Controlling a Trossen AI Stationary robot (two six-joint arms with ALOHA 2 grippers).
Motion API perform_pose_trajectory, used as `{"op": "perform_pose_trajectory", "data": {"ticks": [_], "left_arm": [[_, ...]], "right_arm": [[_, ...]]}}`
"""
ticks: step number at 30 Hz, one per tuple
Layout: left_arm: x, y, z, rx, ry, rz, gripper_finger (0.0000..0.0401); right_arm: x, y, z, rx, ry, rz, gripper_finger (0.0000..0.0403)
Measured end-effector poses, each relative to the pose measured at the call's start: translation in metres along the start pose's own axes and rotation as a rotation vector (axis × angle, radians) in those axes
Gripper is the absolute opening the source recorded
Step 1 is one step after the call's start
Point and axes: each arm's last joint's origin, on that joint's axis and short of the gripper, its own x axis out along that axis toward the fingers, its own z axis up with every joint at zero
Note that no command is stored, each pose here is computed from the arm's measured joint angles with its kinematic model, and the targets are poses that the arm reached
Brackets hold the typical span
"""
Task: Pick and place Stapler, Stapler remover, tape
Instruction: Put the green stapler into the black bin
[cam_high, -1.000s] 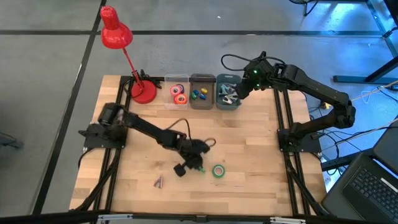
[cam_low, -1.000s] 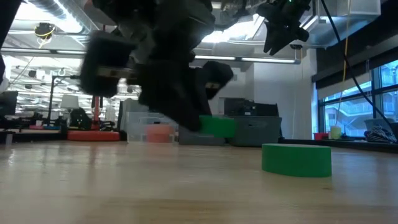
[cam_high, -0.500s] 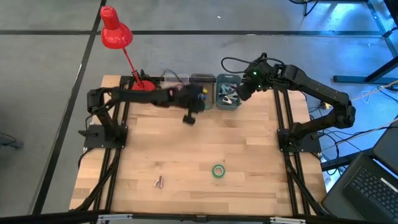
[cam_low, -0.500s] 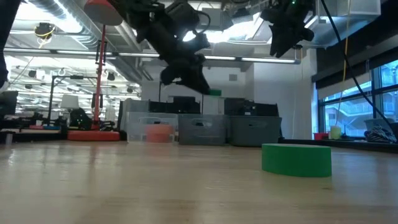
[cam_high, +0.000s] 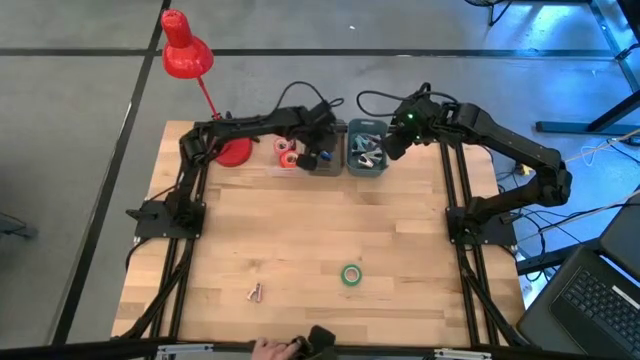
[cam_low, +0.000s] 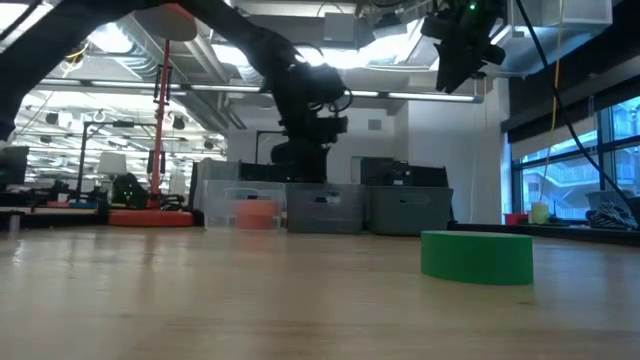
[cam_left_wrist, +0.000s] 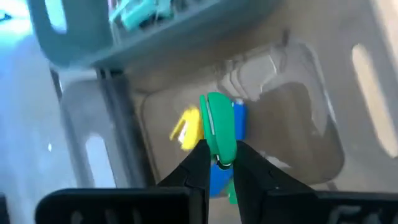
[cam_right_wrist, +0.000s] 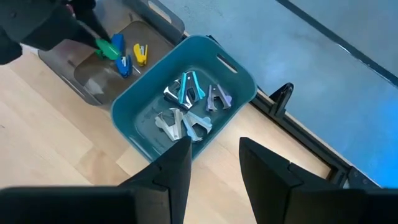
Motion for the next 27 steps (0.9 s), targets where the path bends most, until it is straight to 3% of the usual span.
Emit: {"op": "perform_pose_trajectory", "data": {"ticks": [12, 16, 20, 27], "left_arm": [[0.027, -0.028, 0.017, 0.189, 0.023, -0.145, 0.0035], [0.03, -0.031, 0.022, 0.224, 0.02, -0.124, 0.0041], [0.03, -0.031, 0.028, 0.265, -0.011, -0.092, 0.0104], [0.03, -0.028, 0.029, 0.229, -0.018, -0.058, 0.0211]], "right_arm": [[0.001, -0.004, 0.002, 0.011, -0.015, -0.037, 0.0138], [0.001, -0.004, 0.002, 0.013, -0.015, -0.037, 0.0138], [0.001, -0.003, 0.002, 0.015, -0.015, -0.036, 0.0138], [0.001, -0.003, 0.002, 0.015, -0.013, -0.033, 0.0138]]}}
